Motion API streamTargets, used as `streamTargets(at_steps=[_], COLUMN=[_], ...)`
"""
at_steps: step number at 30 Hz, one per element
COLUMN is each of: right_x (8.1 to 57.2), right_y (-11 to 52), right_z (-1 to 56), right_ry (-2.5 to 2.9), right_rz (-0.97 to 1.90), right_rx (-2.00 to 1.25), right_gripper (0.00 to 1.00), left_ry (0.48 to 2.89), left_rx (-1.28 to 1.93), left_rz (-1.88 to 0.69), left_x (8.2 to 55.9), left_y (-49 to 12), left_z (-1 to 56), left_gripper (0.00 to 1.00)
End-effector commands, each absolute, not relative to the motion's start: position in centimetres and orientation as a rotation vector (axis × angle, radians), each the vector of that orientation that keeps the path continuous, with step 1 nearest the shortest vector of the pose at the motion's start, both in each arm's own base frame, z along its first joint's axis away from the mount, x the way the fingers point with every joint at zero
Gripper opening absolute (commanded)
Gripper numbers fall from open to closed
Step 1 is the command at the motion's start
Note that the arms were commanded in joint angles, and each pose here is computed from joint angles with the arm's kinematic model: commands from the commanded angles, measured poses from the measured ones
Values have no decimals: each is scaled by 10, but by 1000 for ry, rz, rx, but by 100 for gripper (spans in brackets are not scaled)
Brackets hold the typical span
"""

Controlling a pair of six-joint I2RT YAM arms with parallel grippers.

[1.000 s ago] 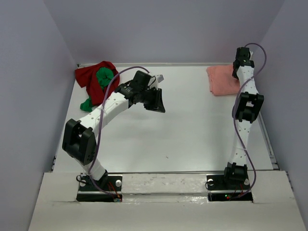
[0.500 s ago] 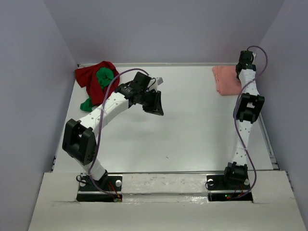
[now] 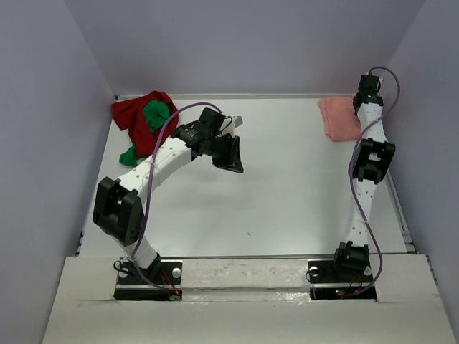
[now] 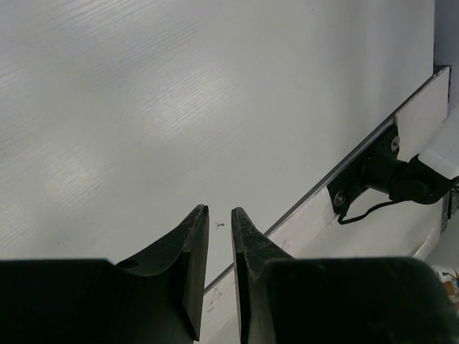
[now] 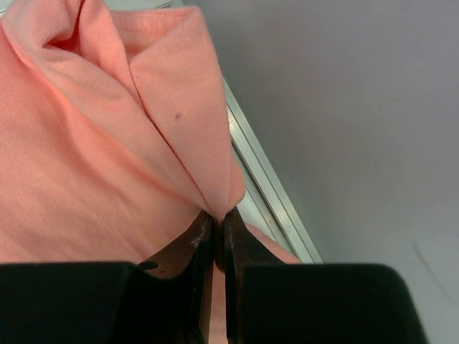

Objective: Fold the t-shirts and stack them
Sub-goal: Neatly place the folded tshirt to the corner

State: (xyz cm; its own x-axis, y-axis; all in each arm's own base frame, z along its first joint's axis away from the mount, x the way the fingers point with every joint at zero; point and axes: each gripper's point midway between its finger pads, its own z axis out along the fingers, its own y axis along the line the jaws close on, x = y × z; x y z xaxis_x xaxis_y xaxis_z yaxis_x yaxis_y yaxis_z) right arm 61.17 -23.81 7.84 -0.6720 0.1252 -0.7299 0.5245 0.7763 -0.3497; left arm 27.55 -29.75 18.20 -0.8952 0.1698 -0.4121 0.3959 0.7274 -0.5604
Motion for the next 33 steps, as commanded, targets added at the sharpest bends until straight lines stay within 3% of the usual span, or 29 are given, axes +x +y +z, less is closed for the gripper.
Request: streamTargets(at_steps=[1,4,6,9,10,20,25,28,31,32,33], right_x=[629,632,631,629,630,626,614,601,578,573,565], right_y=[-245,-238,-239,-240,-239,-227,-175,-119,-44,-12,4], right_z=[111,102,93,87,87,160,224,261,267,265,264], right_ry=[2129,2157,2170,2186,2189,2087,2035,2027,2127,2165,2179], right_rz=[-702,-648,-662,-670,-663,-701,-624,-439,-95,60,105], right_rx=[476,451,458,455,445,443,420,437,427,372,357], right_gripper=[0,40,49,92,99,100,99,95,65,22,2], left_ry=[2509,2508,2506,2507,2508,2493,2464,2460,2448,2446,2432], left_rx=[483,486,488,496,494,465,373,277,172,143,109], left_rz=[-1009,-1016,-1020,-1025,-1021,-996,-864,-776,-653,-623,-574], left_x=[269,269,269,267,267,269,288,304,322,326,332], left_y=[-300,-301,-301,-301,-301,-298,-288,-281,-270,-267,-260], left_z=[215,216,217,216,216,217,221,219,215,215,215], left_gripper=[29,29,29,29,29,28,29,29,29,28,28])
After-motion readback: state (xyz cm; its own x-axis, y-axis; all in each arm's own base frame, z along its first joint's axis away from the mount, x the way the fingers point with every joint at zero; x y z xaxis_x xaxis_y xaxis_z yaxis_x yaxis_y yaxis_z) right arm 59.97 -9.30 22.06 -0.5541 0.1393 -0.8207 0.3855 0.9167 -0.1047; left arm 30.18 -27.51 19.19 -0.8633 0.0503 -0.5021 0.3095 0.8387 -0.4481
